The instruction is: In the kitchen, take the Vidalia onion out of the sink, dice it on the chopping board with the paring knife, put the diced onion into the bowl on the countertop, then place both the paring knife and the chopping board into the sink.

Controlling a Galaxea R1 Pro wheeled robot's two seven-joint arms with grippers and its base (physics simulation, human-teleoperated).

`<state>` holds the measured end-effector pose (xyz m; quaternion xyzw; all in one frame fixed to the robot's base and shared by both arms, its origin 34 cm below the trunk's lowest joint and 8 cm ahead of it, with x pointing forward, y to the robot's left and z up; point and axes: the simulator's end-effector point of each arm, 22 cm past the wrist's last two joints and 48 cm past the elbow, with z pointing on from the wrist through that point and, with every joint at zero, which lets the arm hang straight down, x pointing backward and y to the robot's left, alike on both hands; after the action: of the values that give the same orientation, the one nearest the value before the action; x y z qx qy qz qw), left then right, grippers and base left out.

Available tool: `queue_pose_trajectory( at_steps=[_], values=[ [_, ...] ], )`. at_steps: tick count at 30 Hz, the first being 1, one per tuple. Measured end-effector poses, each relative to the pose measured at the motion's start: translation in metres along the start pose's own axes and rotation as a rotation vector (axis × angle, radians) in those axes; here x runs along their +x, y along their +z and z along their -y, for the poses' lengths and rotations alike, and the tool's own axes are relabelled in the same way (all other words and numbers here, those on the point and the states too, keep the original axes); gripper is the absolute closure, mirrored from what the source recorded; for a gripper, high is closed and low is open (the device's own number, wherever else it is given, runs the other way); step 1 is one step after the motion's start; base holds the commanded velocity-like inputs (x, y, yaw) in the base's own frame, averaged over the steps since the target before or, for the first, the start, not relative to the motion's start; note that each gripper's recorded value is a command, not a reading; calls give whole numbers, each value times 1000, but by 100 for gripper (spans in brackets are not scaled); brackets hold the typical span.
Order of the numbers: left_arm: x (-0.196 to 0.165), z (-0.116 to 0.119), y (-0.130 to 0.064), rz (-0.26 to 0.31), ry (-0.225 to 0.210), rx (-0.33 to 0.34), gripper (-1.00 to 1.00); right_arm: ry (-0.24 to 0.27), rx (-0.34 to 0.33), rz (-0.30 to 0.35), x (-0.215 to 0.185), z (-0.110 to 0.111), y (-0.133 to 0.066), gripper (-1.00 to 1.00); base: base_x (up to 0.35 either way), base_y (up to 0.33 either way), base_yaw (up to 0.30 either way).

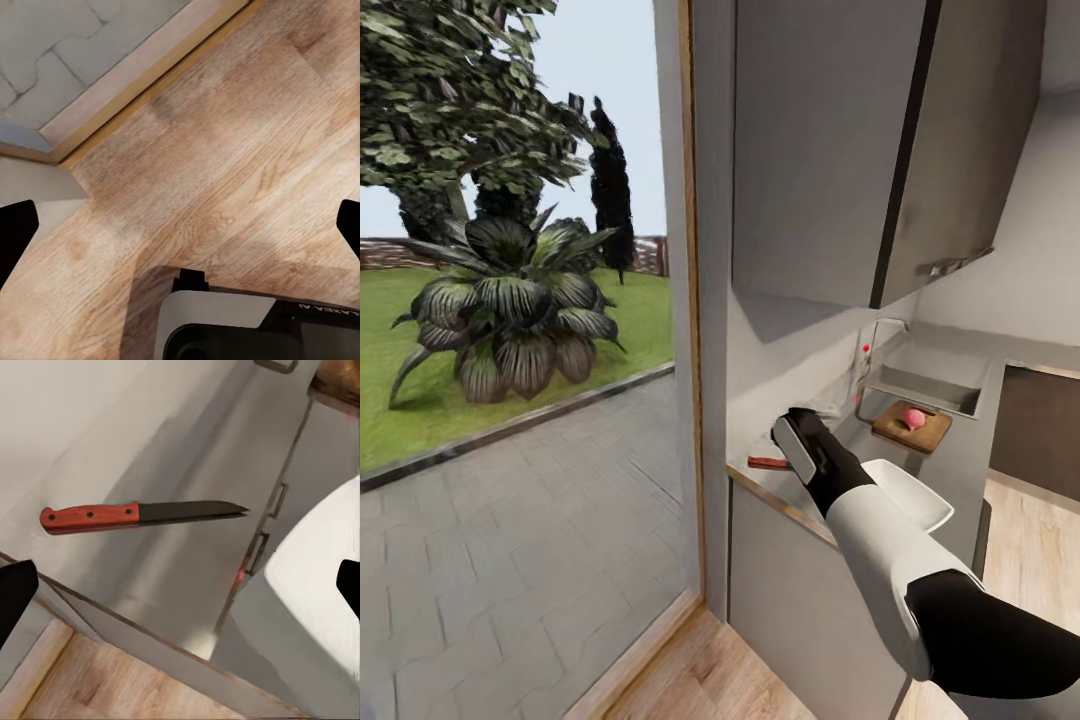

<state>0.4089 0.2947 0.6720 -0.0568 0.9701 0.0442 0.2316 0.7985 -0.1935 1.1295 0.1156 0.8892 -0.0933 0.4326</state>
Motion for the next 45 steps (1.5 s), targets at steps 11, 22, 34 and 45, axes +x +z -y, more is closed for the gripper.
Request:
queue_pose_trajectory(
  at_steps=[11, 22, 34, 45],
  values=[
    [0, 0, 0, 0, 0, 1, -100, 21, 63, 0, -2, 16, -1, -100, 0, 0, 0],
    [0, 0, 0, 1, 1, 2, -100, 41, 50, 37, -18, 14, -9, -100, 28, 71, 0],
    [0, -1, 0, 0, 2, 0, -100, 128, 80, -10, -11, 35, -2, -100, 52, 103, 0],
    [0, -1, 0, 0, 2, 0, -100, 272, 130, -72, 3, 65, 7, -100, 0, 0, 0]
  ],
)
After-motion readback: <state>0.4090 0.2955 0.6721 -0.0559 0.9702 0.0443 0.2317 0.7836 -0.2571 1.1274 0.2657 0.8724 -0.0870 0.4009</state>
